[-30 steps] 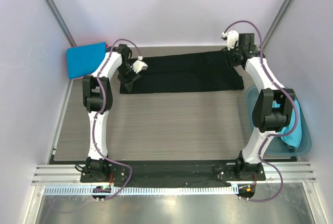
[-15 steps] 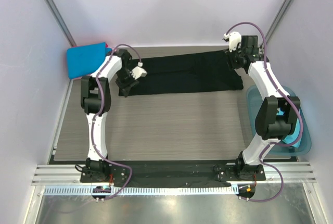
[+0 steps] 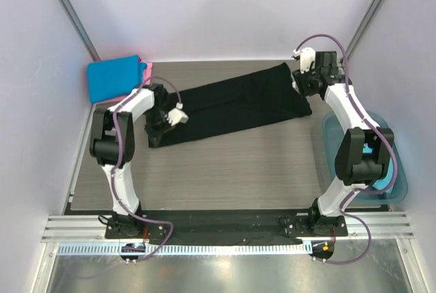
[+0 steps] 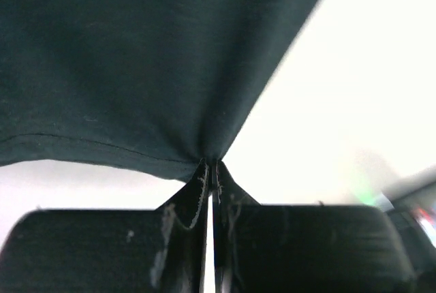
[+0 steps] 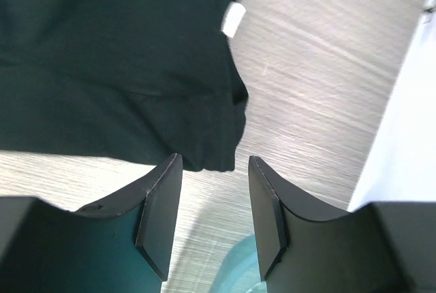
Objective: Fold and stack the t-shirts
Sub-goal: Fold the tshirt
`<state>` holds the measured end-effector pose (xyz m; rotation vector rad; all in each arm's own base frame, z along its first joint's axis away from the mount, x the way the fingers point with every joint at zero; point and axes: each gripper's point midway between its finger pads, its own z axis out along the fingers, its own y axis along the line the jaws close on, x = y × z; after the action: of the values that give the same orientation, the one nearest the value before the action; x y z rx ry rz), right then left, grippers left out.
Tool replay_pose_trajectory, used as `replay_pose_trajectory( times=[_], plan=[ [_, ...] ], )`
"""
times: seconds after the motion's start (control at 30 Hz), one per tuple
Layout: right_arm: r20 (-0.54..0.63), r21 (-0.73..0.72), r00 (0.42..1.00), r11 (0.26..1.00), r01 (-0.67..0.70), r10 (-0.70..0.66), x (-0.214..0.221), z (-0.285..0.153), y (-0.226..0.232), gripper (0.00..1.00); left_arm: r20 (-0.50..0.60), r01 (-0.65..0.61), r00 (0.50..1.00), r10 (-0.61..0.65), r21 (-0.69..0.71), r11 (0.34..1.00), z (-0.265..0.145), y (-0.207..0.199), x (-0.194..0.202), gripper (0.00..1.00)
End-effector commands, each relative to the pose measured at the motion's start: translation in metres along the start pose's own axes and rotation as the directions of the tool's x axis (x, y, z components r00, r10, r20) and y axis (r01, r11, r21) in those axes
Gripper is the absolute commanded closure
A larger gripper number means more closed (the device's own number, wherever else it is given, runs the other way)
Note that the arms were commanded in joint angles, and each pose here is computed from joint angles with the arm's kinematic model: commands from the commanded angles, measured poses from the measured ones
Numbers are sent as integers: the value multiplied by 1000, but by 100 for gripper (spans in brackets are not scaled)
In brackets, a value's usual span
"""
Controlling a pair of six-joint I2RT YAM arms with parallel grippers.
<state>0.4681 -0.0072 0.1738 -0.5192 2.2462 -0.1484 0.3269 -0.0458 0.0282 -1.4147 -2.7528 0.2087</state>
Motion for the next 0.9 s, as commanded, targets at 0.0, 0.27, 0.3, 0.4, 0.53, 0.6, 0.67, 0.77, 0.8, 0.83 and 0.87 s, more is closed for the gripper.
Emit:
replay_pose_trajectory(
  times=[0.0,0.27,0.3,0.4,0.53,0.6,0.67,0.77,0.8,0.83,0.87],
  plan=[
    [-14,-38,999,998,-40,40,2,17,8,51,-80,-35,996,46,135,990,-33,-71,42,100],
    [-90,-124,995,991,-42,31,12,64,18,52,-235,-95,955,180,330,939,-65,-193,106,100],
    [-111,-131,993,991,-41,26,19,71,21,52,-238,-96,953,186,346,933,-66,-202,107,100],
    [-127,-129,992,991,-38,21,24,79,20,52,-258,-104,943,209,368,924,-68,-225,113,100],
    [-132,-130,991,991,-28,11,25,88,19,52,-274,-111,937,217,354,929,-63,-239,114,100],
    [-134,-125,991,992,-27,11,26,90,15,51,-273,-101,939,209,360,927,-63,-243,114,100],
    [-139,-110,990,993,-33,18,28,96,7,52,-279,-112,935,219,354,929,-63,-241,118,100],
    [-146,-111,989,993,-37,20,31,105,3,52,-288,-115,930,228,360,926,-62,-243,121,100],
    [-146,-112,989,993,-41,25,31,106,3,52,-293,-115,928,230,363,925,-61,-243,122,100],
    [-146,-118,989,992,-41,24,31,108,3,52,-292,-116,928,231,363,924,-60,-243,120,100],
    [-148,-136,989,990,-45,25,32,110,7,52,-297,-116,926,233,364,924,-59,-243,120,100]
  ],
)
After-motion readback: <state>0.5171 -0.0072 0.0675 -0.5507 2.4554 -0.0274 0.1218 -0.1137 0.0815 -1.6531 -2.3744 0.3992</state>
